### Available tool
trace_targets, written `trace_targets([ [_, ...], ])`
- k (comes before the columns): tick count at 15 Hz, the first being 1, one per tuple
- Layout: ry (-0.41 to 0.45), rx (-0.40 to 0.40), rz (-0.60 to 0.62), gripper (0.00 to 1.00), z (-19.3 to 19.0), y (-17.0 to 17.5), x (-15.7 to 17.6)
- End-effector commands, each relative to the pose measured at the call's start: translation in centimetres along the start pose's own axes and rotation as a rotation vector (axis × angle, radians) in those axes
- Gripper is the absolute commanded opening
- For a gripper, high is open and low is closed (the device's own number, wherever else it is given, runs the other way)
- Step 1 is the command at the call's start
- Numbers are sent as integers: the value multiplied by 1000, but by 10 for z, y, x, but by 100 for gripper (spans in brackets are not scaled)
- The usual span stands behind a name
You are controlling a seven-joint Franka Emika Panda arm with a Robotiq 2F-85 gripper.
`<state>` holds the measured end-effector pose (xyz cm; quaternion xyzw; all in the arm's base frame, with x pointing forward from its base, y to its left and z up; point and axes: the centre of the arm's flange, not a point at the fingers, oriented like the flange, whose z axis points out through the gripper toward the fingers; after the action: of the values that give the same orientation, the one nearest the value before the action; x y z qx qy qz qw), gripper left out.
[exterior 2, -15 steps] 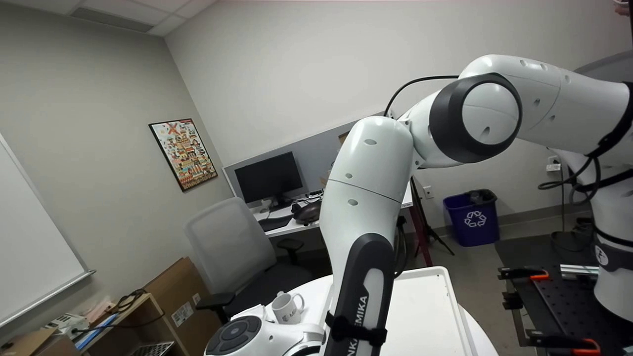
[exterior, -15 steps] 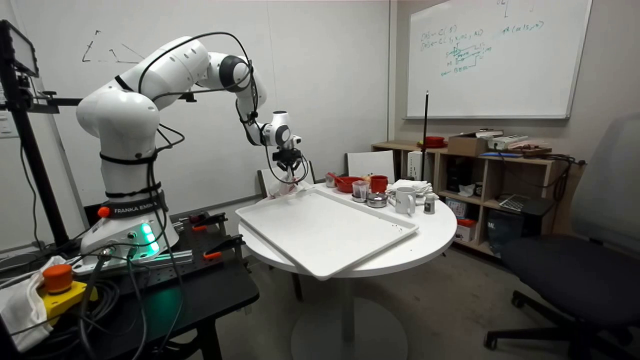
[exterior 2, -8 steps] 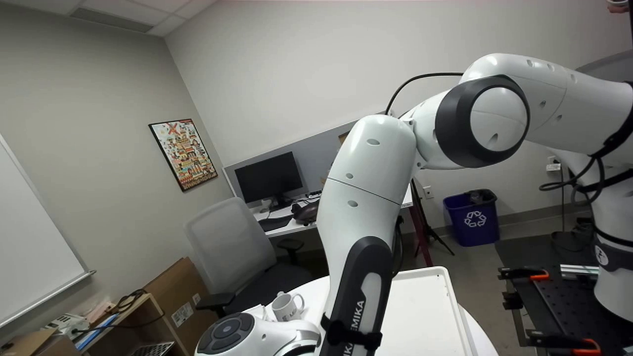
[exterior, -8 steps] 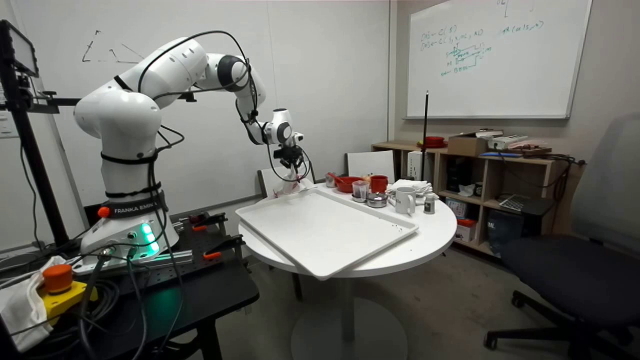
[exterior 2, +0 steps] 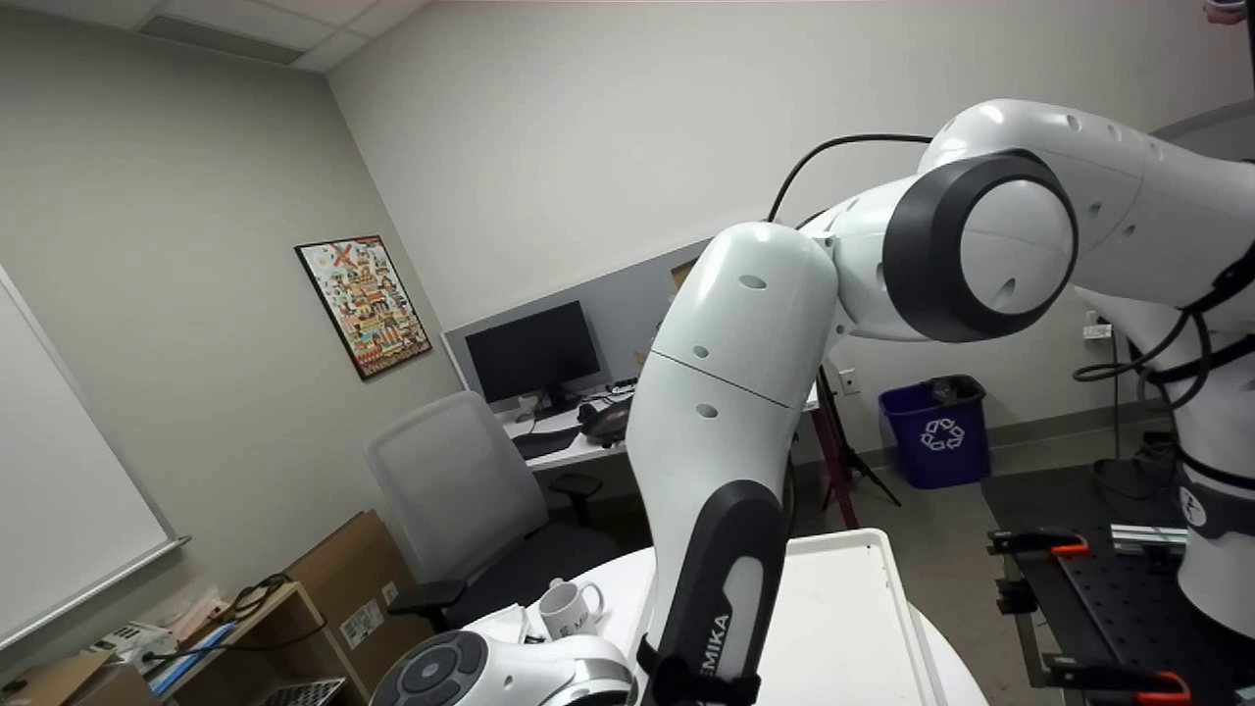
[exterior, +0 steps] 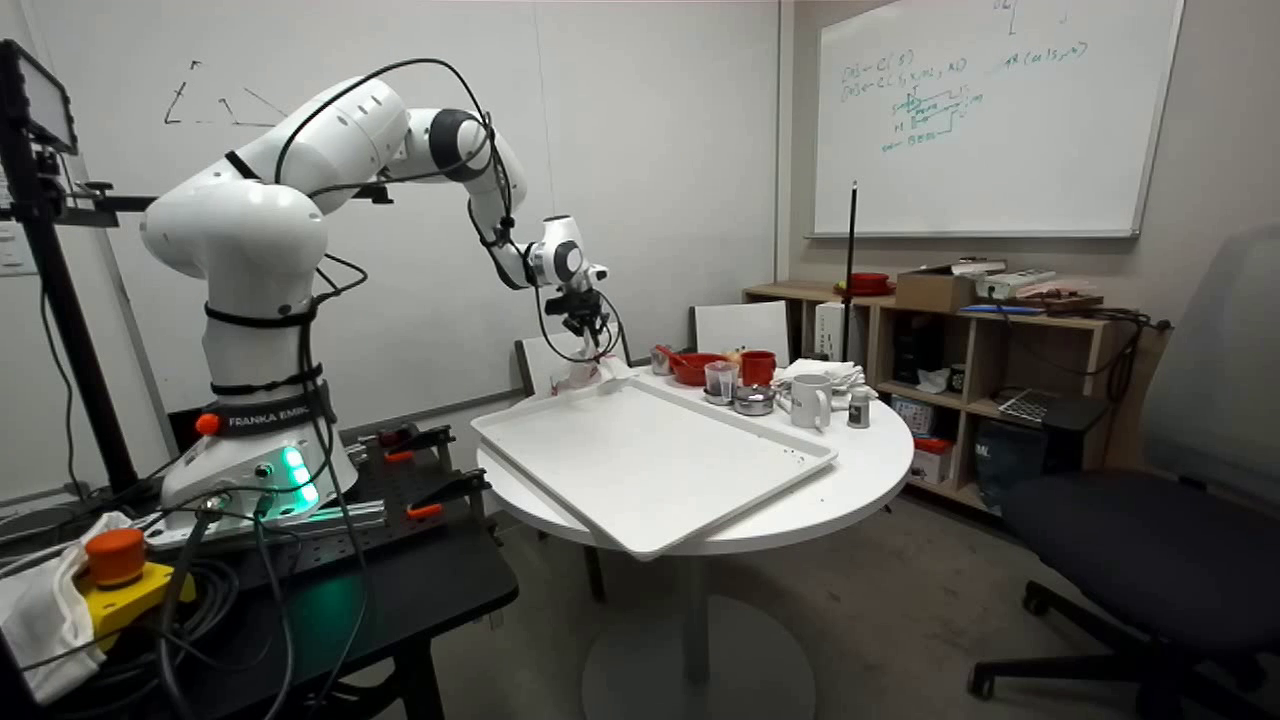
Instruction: Pick up the white towel and wipe the the white tray.
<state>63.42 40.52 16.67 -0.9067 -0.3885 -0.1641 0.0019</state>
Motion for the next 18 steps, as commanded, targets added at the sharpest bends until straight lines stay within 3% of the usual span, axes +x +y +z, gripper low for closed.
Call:
trace_targets([
  [1, -39, -48, 32, 2, -6, -4, 10],
  [2, -46, -54, 44, 34, -7, -5, 10],
  [3, -50, -59, 51, 35, -7, -5, 10],
  [11, -50, -73, 94, 93, -17, 1, 10],
  [13, -46, -73, 93, 100, -22, -1, 9],
  [18, 10, -62, 87, 100, -58, -10, -1],
])
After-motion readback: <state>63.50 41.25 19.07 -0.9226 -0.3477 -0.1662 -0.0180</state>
